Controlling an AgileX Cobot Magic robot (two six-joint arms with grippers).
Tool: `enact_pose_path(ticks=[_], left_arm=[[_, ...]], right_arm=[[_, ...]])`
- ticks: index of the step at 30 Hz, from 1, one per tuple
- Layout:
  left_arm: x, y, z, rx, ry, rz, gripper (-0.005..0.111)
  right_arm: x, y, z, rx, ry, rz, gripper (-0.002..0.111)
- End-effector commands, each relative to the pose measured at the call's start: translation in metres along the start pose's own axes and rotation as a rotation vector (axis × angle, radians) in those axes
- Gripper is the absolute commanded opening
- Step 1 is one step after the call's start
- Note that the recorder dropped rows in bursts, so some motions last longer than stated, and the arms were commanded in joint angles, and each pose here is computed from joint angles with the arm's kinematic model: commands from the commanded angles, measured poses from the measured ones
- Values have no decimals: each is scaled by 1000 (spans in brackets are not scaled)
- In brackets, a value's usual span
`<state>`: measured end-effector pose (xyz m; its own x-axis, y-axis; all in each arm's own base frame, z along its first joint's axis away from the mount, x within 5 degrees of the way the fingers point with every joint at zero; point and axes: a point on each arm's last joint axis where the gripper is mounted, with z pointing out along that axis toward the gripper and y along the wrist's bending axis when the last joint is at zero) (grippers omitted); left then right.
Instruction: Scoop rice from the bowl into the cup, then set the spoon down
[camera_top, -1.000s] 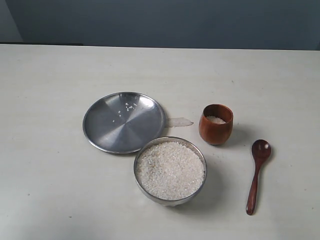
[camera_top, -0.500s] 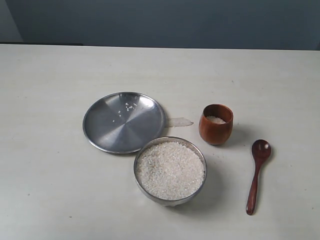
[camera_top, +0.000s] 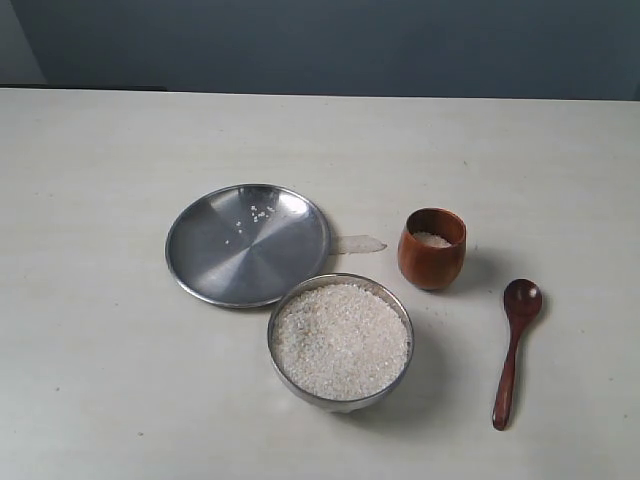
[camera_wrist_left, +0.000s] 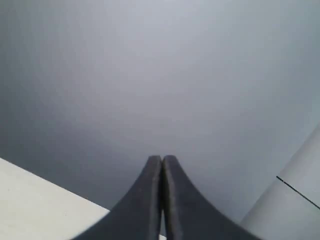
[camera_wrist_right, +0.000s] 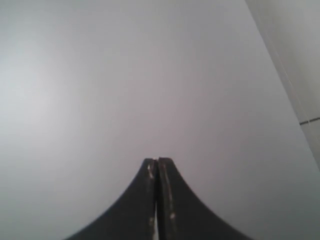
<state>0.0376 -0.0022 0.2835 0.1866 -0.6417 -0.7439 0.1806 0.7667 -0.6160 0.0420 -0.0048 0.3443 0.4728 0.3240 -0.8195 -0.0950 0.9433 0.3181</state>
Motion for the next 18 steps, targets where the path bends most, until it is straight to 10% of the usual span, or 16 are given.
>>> enact_pose_path(ticks=[1, 18], left_arm=[[-11, -17, 3, -18, 132, 108, 0], [17, 4, 82, -340, 800, 267, 0]], right_arm=[[-1, 6, 20, 4, 177, -19, 1], [108, 13, 47, -64, 1150, -112, 1]])
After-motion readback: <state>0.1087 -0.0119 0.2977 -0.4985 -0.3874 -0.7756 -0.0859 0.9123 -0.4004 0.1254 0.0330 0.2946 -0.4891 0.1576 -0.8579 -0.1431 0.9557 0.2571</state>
